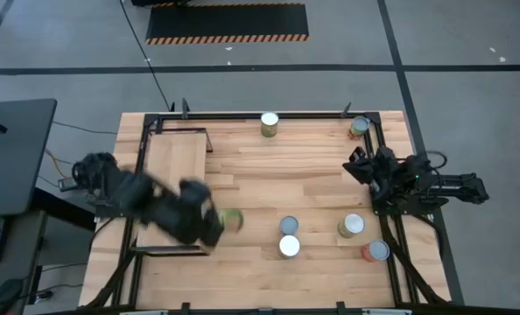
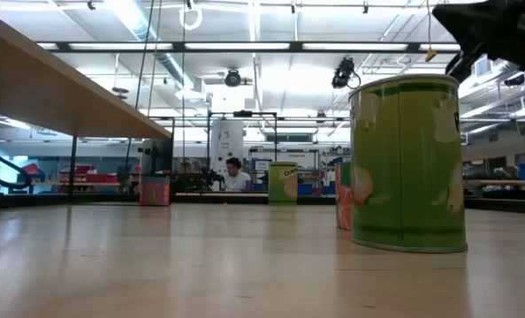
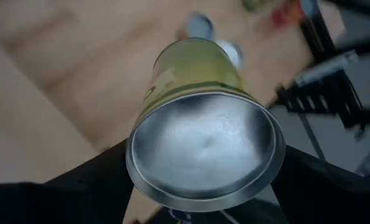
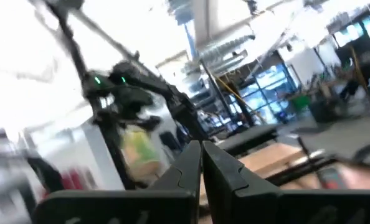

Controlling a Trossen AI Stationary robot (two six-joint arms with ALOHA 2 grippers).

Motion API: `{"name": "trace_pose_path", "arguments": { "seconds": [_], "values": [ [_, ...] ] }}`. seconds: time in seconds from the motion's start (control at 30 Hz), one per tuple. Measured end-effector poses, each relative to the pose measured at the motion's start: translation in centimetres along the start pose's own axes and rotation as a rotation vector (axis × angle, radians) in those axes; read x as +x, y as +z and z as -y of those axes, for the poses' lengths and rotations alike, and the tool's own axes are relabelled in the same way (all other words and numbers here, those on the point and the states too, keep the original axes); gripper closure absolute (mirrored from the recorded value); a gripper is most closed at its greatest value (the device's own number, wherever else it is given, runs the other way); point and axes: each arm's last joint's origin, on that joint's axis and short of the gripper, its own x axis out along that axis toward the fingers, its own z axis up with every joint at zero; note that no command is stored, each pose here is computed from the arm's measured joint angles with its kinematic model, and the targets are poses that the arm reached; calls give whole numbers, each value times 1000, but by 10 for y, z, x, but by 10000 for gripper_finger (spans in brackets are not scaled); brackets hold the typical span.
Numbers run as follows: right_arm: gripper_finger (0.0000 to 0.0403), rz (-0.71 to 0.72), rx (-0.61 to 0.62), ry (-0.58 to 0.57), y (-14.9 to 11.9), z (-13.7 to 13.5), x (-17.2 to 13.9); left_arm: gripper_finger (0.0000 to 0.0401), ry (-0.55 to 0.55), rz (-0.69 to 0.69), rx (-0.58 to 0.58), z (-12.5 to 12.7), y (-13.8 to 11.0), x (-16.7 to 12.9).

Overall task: Pick and place cans onto a shelf
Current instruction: Put the bottom large canned oranges on the shelf

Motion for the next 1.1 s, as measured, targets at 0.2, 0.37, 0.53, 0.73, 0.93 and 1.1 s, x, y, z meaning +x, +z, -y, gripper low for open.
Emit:
{"name": "trace_pose_path", "arguments": {
  "seconds": [0.2, 0.37, 0.53, 0.73, 0.93, 1.1],
  "values": [
    [380, -13, 139, -58, 2, -1, 5, 81, 62, 91, -4, -39, 79, -3],
    [385, 9, 90, -65, 44, -26, 30, 81, 111, 126, 9, -87, 121, -18],
    [393, -154, -5, -117, 79, -51, 73, 81, 127, 115, -88, -138, 136, -34],
    [383, -375, -42, -192, 94, -65, 125, 81, 83, 118, -118, -183, 131, -56],
    [343, -520, -160, -231, 108, -71, 172, 81, 117, 178, -71, -217, 109, -70],
    [315, -531, -236, -213, 115, -76, 200, 81, 196, 219, -142, -242, 93, -68]
  ]
}}
